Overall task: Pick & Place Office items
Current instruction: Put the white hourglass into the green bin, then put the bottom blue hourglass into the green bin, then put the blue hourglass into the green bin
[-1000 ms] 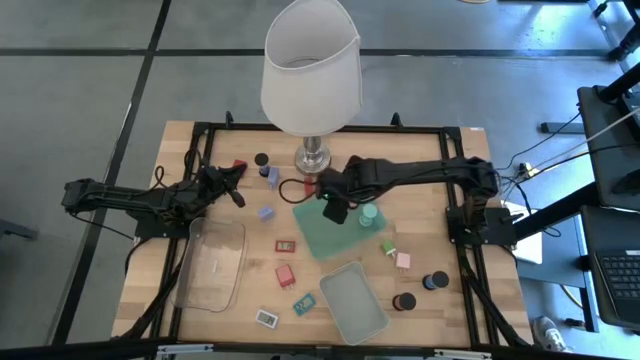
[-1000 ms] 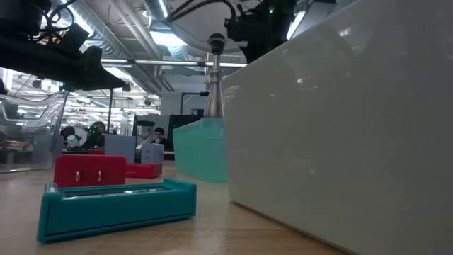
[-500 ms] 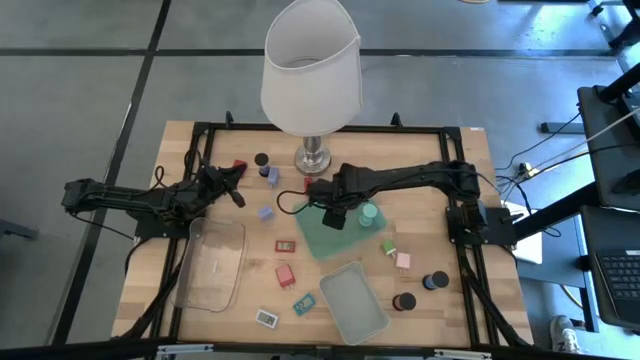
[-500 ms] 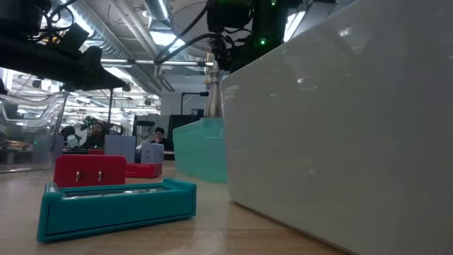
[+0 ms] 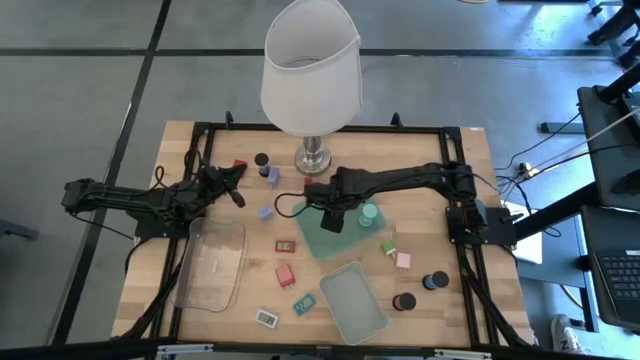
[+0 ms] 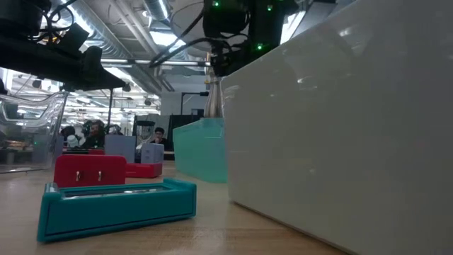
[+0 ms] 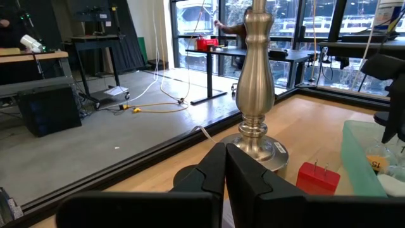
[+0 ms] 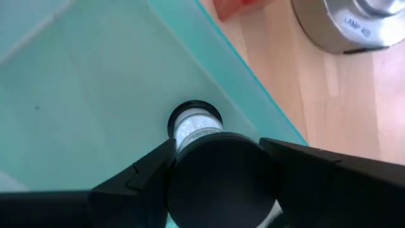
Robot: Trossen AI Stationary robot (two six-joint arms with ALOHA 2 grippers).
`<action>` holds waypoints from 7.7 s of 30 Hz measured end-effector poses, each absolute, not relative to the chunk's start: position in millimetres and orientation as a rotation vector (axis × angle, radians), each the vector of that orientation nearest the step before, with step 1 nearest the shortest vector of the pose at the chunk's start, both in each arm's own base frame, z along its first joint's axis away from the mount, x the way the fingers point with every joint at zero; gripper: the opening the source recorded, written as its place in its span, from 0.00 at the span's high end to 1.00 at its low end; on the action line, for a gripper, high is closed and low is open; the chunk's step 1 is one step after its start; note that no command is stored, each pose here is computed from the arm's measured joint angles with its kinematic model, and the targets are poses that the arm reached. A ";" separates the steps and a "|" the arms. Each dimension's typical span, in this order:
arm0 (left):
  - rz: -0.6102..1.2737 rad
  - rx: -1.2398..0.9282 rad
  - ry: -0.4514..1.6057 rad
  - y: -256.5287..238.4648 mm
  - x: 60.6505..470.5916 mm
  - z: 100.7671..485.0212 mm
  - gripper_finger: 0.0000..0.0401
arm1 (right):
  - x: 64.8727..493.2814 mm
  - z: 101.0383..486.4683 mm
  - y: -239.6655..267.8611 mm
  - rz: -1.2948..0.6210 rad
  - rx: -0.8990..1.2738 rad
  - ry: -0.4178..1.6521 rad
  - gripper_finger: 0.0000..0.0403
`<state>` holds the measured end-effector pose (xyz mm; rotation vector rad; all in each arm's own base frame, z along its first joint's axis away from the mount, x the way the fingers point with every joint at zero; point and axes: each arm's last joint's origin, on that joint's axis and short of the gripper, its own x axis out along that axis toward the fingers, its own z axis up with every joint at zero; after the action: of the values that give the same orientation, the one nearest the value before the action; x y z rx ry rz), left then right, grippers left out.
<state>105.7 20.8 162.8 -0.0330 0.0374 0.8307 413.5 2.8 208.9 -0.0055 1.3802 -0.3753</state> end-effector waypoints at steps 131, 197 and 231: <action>0.831 -0.033 0.037 20.8 105.7 162.7 0.98 | 147.1 272.8 208.1 -1.181 0.869 1.039 0.47; 0.827 -0.033 0.038 20.8 105.8 162.6 0.98 | 363.0 215.6 49.2 -0.605 0.352 1.294 0.45; 0.827 -0.033 0.038 20.8 105.8 162.7 0.98 | 360.1 318.1 51.3 -0.612 0.170 1.211 0.28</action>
<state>105.8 20.8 162.7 -0.0329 0.0381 0.8273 360.1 51.3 318.1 0.1703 1.2106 -0.6119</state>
